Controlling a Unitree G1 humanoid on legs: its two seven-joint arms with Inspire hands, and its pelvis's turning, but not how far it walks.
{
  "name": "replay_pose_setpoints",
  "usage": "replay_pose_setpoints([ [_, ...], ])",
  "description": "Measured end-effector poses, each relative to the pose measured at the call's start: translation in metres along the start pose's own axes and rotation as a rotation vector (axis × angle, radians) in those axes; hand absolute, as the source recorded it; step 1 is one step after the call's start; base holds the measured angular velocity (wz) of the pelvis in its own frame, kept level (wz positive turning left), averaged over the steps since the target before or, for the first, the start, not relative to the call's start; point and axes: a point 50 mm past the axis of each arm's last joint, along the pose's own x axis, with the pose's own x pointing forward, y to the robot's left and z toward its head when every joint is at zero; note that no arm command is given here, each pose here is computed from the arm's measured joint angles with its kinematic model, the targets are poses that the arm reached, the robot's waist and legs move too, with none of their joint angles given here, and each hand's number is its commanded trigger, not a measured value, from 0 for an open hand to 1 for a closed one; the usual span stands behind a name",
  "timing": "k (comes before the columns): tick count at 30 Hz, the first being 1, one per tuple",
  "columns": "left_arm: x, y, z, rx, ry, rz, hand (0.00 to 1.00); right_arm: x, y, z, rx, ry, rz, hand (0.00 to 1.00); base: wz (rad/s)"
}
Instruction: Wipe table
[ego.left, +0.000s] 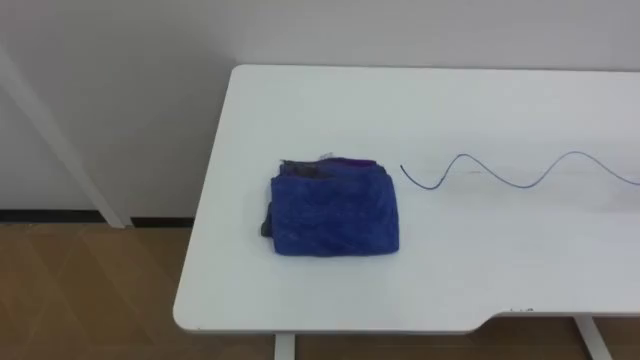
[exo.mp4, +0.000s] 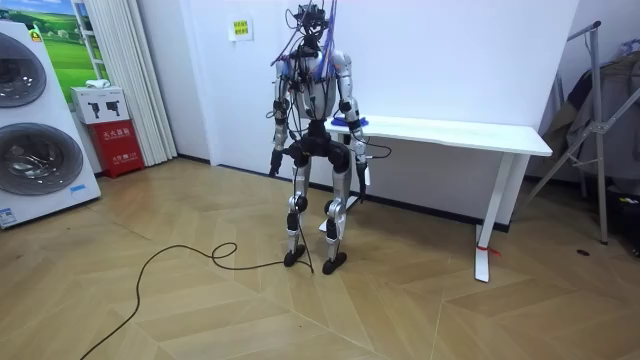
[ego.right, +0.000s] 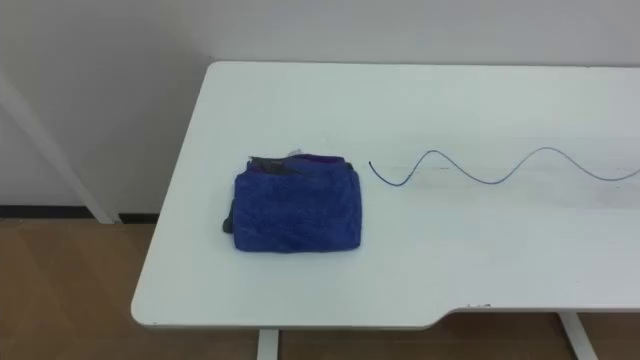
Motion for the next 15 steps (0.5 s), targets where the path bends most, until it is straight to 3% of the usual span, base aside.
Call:
replay_pose_setpoints([
  [15,0.0002,-0.0013,0.0091,-0.033,-0.034,-0.007,0.00,0.0006,0.0018,-0.0011,0.054,-0.021,0.008,0.00,0.00],
])
